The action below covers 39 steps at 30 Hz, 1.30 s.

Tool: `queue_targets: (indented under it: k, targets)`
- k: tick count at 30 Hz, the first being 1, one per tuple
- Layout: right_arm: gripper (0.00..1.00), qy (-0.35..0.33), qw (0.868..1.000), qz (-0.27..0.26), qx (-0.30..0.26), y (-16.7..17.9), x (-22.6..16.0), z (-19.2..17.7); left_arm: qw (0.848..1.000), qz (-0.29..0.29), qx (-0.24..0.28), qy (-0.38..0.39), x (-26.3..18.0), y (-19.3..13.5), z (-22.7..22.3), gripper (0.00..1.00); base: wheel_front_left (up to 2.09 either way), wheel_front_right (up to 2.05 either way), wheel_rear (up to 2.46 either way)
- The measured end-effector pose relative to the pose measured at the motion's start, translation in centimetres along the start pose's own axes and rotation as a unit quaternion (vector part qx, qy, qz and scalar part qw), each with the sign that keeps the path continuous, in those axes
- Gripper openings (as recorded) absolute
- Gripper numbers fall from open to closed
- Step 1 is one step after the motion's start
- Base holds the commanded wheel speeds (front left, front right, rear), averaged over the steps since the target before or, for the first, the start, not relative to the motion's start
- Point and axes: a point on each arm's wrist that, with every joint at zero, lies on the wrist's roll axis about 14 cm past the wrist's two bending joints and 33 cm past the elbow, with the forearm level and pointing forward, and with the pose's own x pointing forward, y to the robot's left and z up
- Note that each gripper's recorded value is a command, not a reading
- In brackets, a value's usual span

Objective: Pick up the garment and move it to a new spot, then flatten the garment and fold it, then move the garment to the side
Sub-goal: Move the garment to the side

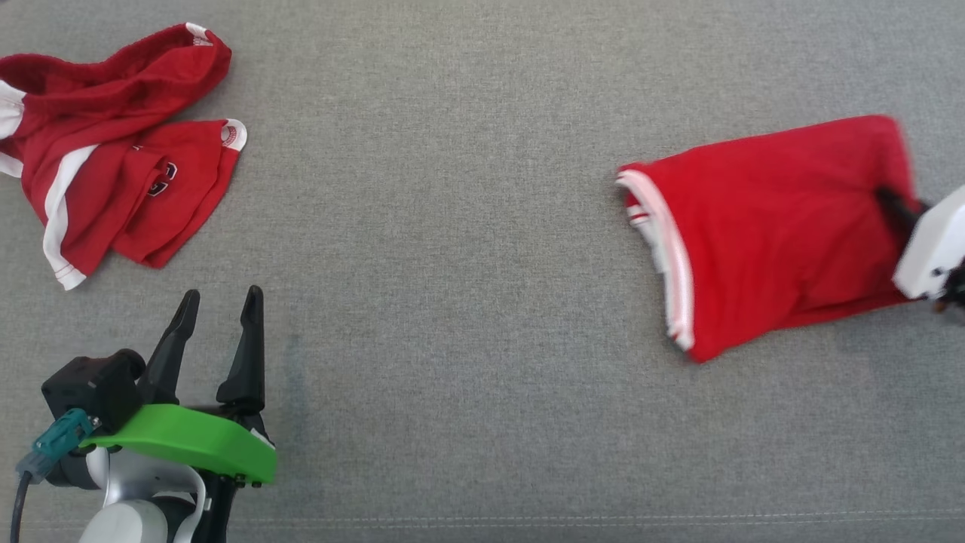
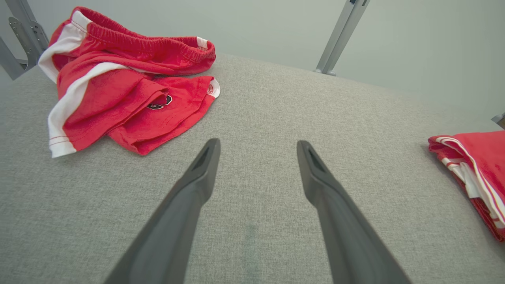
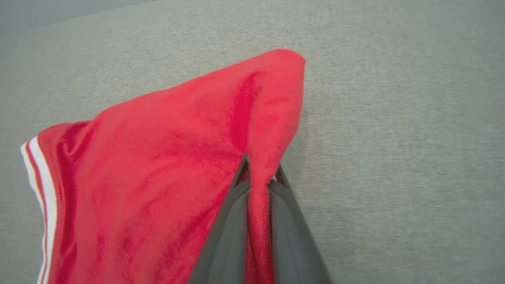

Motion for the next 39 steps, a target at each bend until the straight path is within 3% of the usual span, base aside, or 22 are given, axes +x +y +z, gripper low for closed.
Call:
queue_targets:
  k: [4,8,12,17,18,19,20,24,26,31,36,39]
  targets:
    - [0.00,0.003,0.990,-0.115,-0.076,-8.1,-1.4,3.8,1.000,-0.001,-0.001,0.009,0.3,-0.1,-0.4,1.00,0.00,0.00,0.00]
    - [0.00,0.012,0.977,-0.181,-0.109,-12.9,-2.6,5.7,1.000,-0.006,-0.001,0.013,0.9,-0.2,-0.7,1.00,0.00,0.00,0.00]
    - [0.00,0.036,0.965,-0.224,-0.131,-15.7,-3.0,5.6,1.000,0.000,0.001,0.017,1.3,0.3,-0.8,1.00,0.00,0.00,0.00]
    - [0.02,0.061,0.960,-0.238,-0.135,-16.8,-2.4,4.5,1.000,0.013,0.002,0.020,1.4,1.2,-1.0,1.00,0.00,0.00,0.00]
    - [0.36,0.065,0.958,-0.241,-0.138,-17.0,-2.3,4.3,1.000,0.015,0.002,0.021,1.4,1.3,-1.1,1.00,0.00,0.00,0.00]
    - [0.93,0.067,0.957,-0.245,-0.140,-17.2,-2.3,4.2,1.000,0.016,0.002,0.022,1.4,1.4,-1.2,1.00,0.00,0.00,0.00]
    - [1.00,0.074,0.956,-0.251,-0.137,-17.5,-2.5,3.7,1.000,0.019,0.003,0.021,1.5,1.6,-1.1,1.00,0.00,0.00,0.00]
    - [1.00,0.073,0.951,-0.262,-0.148,-18.2,-3.4,3.4,1.000,0.016,0.003,0.020,1.6,1.4,-1.1,1.00,0.00,0.00,0.00]
    - [1.00,0.023,0.956,-0.263,-0.131,-18.0,-3.7,5.2,1.000,0.016,0.004,0.015,1.5,1.4,-1.0,1.00,0.00,0.00,0.00]
    - [1.00,-0.103,0.970,-0.195,-0.102,-12.4,-2.6,8.5,1.000,0.019,0.013,0.000,1.3,1.8,-0.2,1.00,0.00,0.00,0.00]
    - [1.00,-0.218,0.962,-0.146,-0.078,-7.8,-3.5,11.1,0.999,0.012,0.029,-0.009,1.0,1.6,0.2,1.00,0.00,0.00,0.00]
    - [1.00,-0.253,0.959,-0.113,-0.064,-4.8,-4.2,10.7,0.999,0.002,0.030,-0.019,0.8,1.1,0.7,1.00,0.00,0.00,0.00]
